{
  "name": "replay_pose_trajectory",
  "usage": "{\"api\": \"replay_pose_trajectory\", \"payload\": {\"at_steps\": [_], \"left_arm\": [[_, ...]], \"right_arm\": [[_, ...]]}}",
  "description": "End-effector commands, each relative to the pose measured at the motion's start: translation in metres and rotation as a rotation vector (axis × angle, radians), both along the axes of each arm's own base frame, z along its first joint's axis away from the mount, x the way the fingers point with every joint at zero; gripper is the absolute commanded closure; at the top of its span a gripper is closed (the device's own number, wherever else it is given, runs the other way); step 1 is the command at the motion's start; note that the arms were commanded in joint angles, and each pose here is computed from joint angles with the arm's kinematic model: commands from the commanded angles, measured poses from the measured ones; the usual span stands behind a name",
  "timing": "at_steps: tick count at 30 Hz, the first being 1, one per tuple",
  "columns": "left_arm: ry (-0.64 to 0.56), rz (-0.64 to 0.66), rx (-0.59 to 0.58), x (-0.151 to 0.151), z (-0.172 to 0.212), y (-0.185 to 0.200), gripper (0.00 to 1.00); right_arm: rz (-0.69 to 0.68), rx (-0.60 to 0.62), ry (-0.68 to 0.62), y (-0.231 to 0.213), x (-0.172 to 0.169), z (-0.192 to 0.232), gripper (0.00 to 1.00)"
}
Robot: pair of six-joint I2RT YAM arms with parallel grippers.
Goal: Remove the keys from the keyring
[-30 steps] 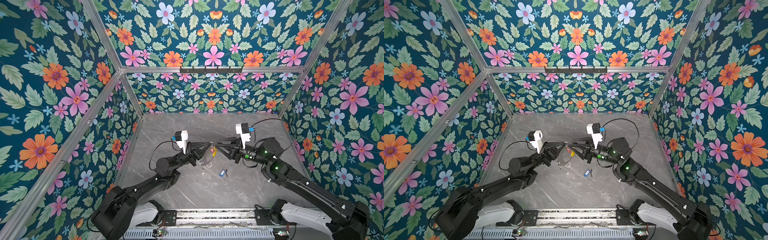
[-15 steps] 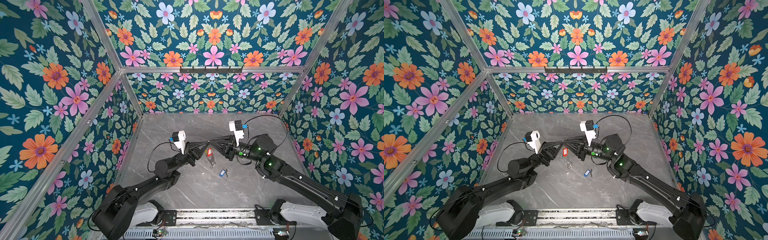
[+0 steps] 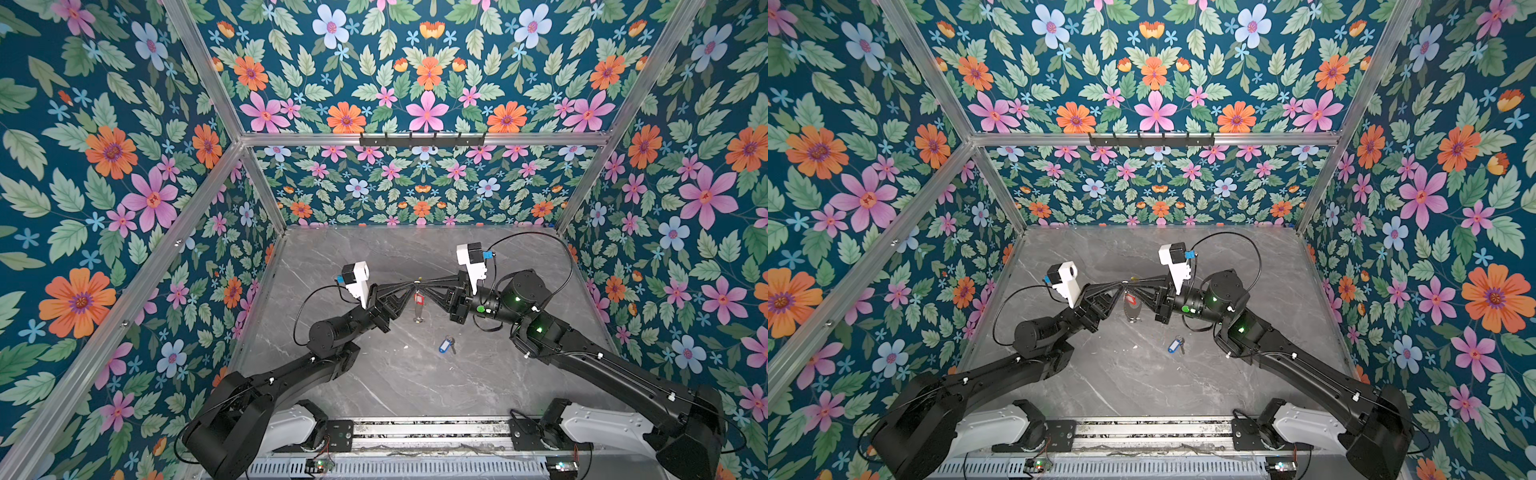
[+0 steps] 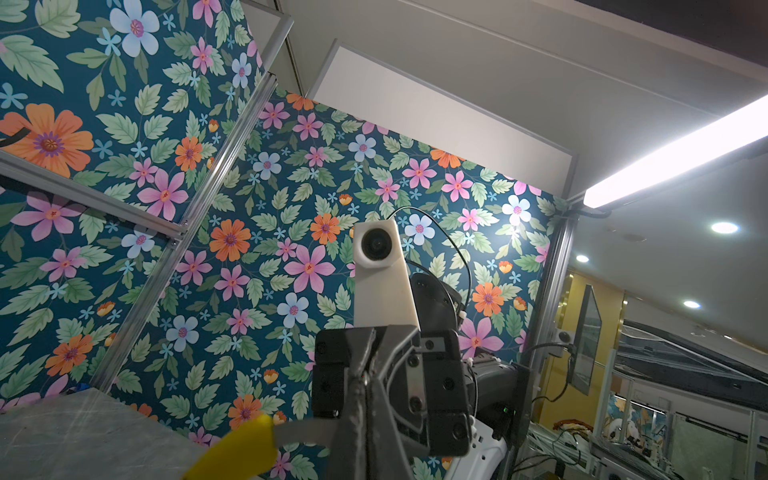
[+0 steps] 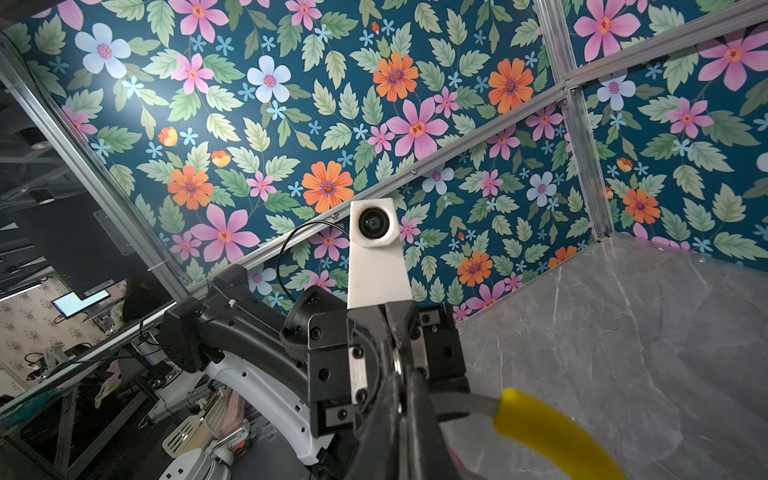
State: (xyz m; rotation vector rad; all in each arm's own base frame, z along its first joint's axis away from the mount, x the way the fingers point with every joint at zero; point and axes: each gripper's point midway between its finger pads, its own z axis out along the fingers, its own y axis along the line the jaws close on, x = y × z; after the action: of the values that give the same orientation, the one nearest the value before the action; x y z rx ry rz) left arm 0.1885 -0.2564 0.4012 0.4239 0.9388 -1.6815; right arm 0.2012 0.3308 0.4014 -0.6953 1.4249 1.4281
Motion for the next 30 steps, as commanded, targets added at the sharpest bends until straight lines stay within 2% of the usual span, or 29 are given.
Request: {"api": "replay_pose_trajectory", "payload": {"at_steps": [1, 3, 5, 7, 9, 14, 17, 20, 25, 30], "left_arm": [[-0.053, 0.001, -0.04, -0.007, 0.012, 0.006, 1.0], [-0.05, -0.003, -0.043, -0.009, 0.013, 0.007, 0.97], [-0.04, -0.004, -0.027, -0.009, 0.012, 0.007, 0.8], [-0.029, -0.008, 0.008, -0.01, 0.01, 0.005, 0.67], [-0.005, -0.013, 0.068, -0.009, 0.005, 0.0, 0.61], [0.056, -0.025, 0.258, -0.006, -0.011, -0.01, 0.61], [0.068, -0.049, 0.399, -0.008, -0.019, -0.02, 0.64], [0.054, -0.135, 0.487, -0.019, -0.02, -0.028, 0.64], [0.056, -0.239, 0.589, -0.028, -0.028, -0.037, 0.66], [0.049, -0.271, 0.645, -0.035, -0.031, -0.037, 0.64]], "right_arm": [[0.04, 0.012, -0.023, 0.001, -0.008, 0.007, 1.0], [0.032, 0.001, -0.02, -0.002, -0.01, 0.006, 1.0], [0.015, -0.022, -0.023, -0.008, -0.012, 0.005, 1.0], [0.001, -0.052, -0.016, -0.014, -0.016, 0.003, 1.0], [-0.012, -0.112, -0.006, -0.019, -0.019, -0.004, 1.0], [0.017, -0.301, 0.02, -0.035, -0.034, -0.026, 1.0], [0.043, -0.355, 0.019, -0.041, -0.043, -0.031, 1.0], [0.084, -0.402, 0.014, -0.044, -0.052, -0.034, 1.0], [0.124, -0.441, 0.005, -0.045, -0.059, -0.032, 1.0], [0.138, -0.458, 0.001, -0.045, -0.061, -0.03, 1.0]]}}
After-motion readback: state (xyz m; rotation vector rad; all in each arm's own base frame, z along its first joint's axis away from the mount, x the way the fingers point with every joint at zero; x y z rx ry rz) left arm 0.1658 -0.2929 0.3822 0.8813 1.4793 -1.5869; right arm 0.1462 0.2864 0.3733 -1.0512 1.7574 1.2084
